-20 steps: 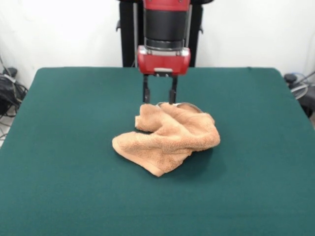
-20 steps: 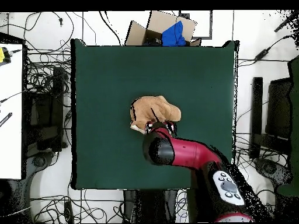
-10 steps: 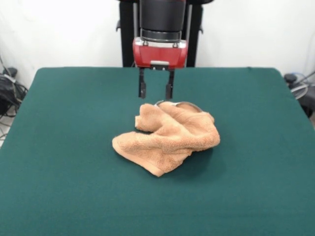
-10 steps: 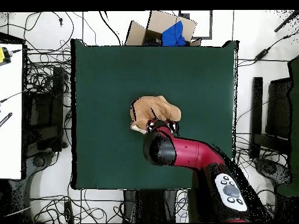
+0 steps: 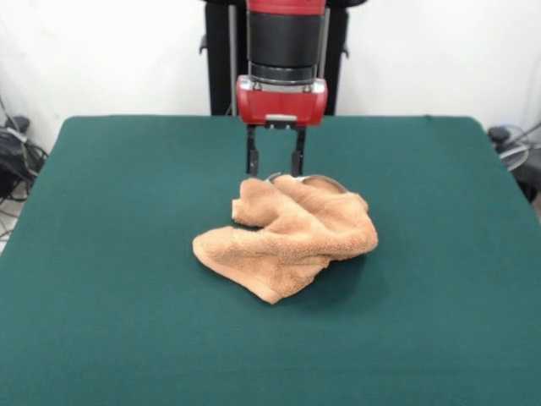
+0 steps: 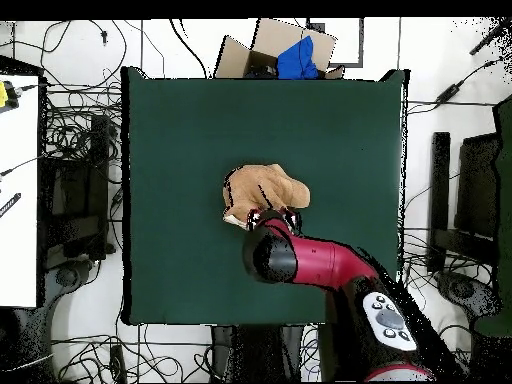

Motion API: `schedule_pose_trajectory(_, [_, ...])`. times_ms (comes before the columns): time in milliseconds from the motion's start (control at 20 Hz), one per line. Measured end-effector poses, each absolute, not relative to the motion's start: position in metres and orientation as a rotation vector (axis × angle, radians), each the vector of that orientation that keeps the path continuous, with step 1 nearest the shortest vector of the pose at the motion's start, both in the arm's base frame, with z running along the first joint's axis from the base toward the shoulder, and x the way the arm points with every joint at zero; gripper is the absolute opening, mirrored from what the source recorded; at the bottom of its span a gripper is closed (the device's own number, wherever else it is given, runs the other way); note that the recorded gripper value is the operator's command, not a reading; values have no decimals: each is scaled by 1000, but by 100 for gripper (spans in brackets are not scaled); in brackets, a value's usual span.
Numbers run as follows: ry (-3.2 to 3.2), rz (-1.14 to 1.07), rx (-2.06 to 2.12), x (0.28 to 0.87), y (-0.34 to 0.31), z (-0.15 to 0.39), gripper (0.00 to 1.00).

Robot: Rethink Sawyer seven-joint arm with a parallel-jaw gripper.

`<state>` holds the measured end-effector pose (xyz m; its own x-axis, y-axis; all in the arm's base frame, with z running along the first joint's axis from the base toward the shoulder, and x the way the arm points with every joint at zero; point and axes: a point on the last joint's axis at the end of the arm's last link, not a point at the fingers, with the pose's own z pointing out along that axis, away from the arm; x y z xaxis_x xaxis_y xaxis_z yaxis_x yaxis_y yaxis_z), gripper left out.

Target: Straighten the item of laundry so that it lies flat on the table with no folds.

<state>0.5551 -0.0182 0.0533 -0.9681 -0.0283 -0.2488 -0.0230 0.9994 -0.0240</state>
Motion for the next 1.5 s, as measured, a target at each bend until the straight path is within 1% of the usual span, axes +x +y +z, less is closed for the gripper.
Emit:
schedule_pose_trajectory(250, [2906, -17, -55, 551, -9, 45, 100])
schedule_pose_trajectory(900, [2936, 18, -166, 542, 38, 26, 100])
schedule_pose_trajectory(1500, [2938, 30, -172, 539, 43, 6, 100])
